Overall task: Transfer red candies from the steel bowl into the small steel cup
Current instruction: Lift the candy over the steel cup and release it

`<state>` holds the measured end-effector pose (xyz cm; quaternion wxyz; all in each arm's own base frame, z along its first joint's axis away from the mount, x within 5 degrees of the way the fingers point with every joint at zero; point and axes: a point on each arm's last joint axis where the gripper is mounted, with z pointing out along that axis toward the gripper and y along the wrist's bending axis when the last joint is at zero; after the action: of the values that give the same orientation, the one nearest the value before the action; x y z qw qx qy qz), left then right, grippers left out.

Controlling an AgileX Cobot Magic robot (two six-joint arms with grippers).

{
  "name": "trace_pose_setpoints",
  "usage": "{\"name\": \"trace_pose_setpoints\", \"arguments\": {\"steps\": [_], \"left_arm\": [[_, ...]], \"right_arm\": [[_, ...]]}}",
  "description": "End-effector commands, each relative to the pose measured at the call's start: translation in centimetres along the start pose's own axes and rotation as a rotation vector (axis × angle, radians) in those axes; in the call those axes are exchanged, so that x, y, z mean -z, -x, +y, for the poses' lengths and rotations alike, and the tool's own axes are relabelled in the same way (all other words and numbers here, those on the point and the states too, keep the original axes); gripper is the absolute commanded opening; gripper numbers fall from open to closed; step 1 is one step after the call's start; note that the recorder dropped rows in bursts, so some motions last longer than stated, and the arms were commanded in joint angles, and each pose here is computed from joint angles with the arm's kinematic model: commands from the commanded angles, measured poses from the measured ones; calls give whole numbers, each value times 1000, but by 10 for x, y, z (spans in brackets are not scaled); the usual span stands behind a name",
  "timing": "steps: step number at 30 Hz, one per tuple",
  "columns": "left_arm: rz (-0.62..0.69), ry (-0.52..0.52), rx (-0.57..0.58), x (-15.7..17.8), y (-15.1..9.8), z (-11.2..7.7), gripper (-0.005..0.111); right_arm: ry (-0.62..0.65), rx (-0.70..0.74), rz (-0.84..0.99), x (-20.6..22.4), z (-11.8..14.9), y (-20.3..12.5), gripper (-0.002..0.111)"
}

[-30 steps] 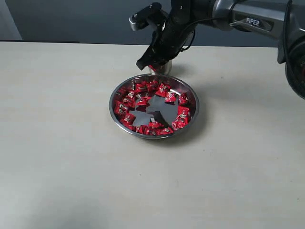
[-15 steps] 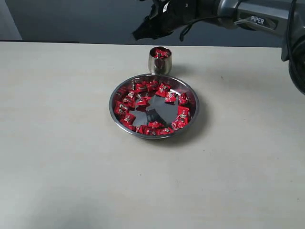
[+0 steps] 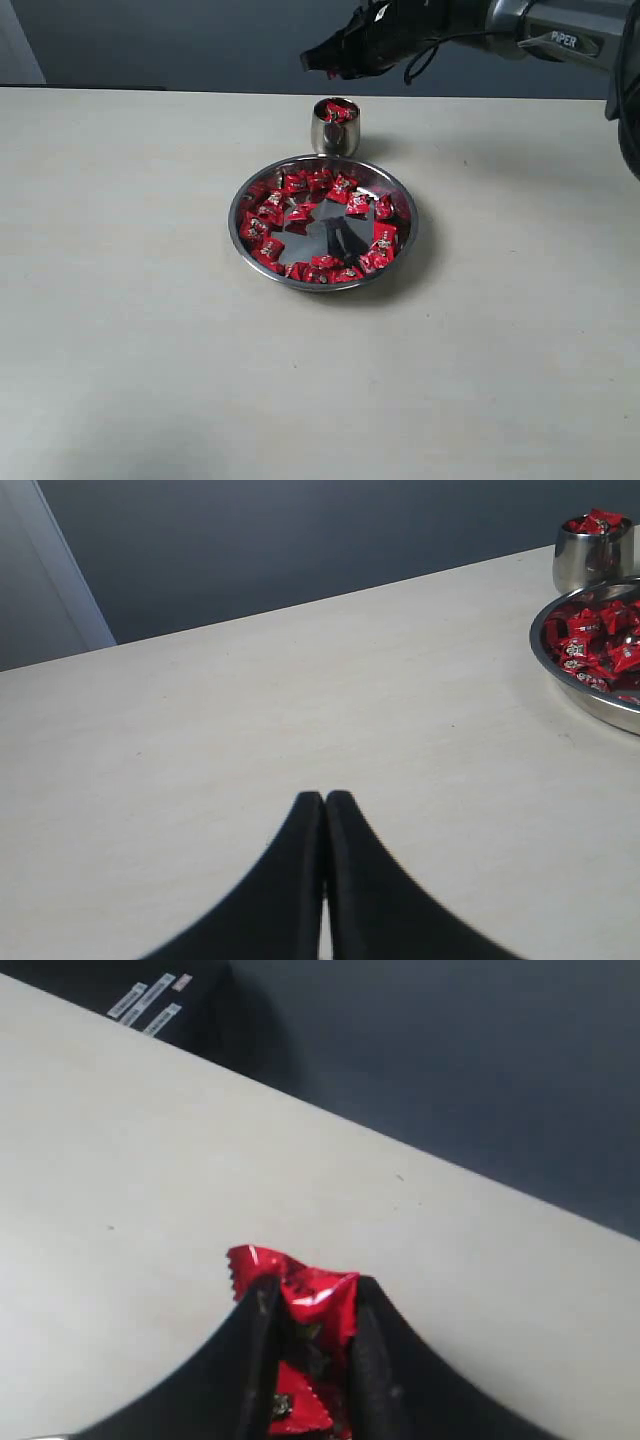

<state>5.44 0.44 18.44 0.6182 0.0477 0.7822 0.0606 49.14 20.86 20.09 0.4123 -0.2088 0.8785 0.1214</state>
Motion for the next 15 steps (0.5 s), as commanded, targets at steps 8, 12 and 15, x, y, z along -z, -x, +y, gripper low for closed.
{"name": "trace_pose_setpoints", "arguments": {"steps": [8,12,15], "left_arm": [[-12,-1,7,0,1,0,0],[-12,-1,7,0,1,0,0],[-12,-1,7,0,1,0,0]], "right_arm": [[1,-31,29,-22,-3,-18,0],[1,-31,26,-21,-3,-18,3],[2,-31,32,-21,-3,-19,12]]}}
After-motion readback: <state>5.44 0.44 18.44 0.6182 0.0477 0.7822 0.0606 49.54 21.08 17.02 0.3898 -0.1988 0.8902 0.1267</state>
